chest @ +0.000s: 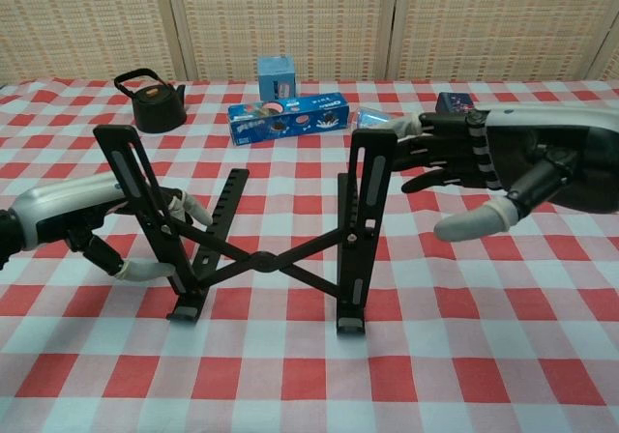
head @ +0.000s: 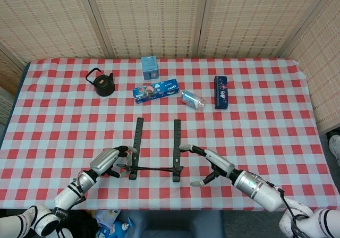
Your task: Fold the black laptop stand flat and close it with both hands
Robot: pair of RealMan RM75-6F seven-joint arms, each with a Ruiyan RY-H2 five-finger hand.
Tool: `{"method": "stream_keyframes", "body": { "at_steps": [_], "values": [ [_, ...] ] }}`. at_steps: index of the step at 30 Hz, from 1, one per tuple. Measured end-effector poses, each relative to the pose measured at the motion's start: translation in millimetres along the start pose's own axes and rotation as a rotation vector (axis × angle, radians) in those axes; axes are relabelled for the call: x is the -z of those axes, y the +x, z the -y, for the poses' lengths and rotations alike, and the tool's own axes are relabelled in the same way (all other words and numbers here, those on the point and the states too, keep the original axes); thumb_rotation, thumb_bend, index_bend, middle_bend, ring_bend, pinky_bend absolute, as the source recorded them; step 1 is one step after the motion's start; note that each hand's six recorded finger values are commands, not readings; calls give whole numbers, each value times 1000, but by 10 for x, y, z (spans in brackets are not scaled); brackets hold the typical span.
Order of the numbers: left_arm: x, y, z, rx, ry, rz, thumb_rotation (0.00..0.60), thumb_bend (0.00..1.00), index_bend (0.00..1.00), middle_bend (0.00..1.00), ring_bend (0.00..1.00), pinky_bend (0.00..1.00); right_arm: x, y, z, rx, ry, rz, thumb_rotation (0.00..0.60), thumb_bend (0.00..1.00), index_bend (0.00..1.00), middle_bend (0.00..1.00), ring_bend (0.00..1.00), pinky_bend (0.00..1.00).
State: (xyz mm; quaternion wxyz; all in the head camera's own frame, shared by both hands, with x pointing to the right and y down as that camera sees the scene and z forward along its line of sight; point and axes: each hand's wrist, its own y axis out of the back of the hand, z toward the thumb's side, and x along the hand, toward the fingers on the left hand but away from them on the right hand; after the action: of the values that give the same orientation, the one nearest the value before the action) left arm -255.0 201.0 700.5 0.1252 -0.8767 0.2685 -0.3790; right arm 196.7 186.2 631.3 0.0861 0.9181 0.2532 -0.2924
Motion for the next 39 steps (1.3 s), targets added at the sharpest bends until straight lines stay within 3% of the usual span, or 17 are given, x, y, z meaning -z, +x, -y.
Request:
{"method": "stream_keyframes", "body": {
  "at_steps": [6,18,28,39],
  "values": [
    [-29,5,-5,7,-7,2,599,331,589,241,211,291,99,-67,88,18,76,78,600,169,357,240,86,136],
    [-47,8,-18,12,-20,-3,599,331,589,241,211,291,191,-303,283,3,116,201,600,219,390,250,87,136],
    [-64,10,-34,10,-26,-1,599,331,589,241,211,291,180,-431,336,-18,150,232,600,275,467,276,95,136],
    [-66,18,-35,12,-30,-1,599,331,588,241,211,291,226,-460,302,9,170,254,600,291,475,279,97,137]
  ]
}}
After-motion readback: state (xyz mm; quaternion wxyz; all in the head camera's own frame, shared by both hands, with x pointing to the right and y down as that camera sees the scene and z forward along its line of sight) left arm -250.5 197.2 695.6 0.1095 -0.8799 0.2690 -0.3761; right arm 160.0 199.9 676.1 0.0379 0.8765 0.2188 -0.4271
